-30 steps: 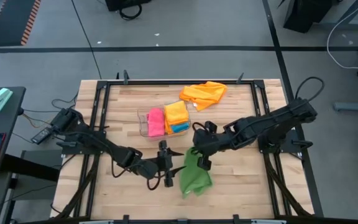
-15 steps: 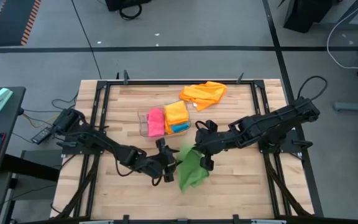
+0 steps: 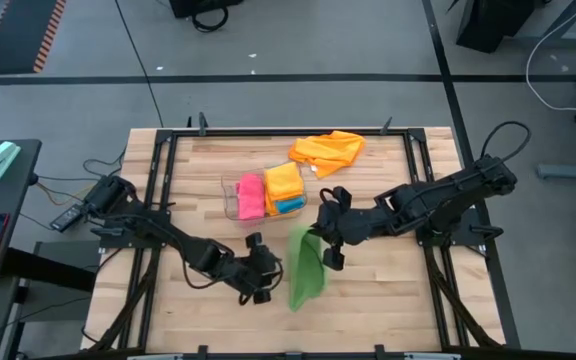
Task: Fold microfiber towels
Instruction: Fold the green microfiber cloth
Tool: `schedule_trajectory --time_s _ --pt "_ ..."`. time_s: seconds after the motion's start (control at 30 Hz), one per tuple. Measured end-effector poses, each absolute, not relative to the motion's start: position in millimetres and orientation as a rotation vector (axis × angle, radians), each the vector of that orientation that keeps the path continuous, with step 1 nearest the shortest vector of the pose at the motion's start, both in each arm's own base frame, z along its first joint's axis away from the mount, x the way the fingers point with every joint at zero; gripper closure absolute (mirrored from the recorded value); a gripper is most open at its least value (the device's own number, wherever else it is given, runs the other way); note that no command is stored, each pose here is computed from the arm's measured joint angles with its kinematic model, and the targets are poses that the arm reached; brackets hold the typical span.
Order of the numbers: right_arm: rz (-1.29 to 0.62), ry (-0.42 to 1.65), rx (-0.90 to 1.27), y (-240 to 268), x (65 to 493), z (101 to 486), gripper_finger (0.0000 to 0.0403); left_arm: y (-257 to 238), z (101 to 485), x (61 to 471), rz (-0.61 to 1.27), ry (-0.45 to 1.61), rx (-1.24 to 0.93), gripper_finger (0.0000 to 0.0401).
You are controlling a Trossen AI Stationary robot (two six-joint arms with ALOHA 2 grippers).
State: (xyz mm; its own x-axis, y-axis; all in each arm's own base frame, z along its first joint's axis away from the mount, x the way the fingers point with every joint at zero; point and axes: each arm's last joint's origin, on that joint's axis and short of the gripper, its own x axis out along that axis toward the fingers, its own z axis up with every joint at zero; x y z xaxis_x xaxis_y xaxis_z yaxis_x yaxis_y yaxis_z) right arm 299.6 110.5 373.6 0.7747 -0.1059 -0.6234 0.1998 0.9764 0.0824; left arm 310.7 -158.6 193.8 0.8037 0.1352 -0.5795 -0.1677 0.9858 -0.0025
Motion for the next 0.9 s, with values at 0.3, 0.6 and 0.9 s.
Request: schedule_trajectory --time_s 0.3,0.6,0.9 --pt "-0.196 0.649 0.103 109 301 374 0.0382 -184 187 307 0.077 0.588 -0.104 0.0231" --pt "-0.192 0.586 0.132 108 307 378 0.0382 -197 154 318 0.075 0.580 -0.176 0.0219" --pt "-0.313 0.563 0.111 107 315 370 0.0383 -220 147 330 0.211 0.518 -0.252 0.0246"
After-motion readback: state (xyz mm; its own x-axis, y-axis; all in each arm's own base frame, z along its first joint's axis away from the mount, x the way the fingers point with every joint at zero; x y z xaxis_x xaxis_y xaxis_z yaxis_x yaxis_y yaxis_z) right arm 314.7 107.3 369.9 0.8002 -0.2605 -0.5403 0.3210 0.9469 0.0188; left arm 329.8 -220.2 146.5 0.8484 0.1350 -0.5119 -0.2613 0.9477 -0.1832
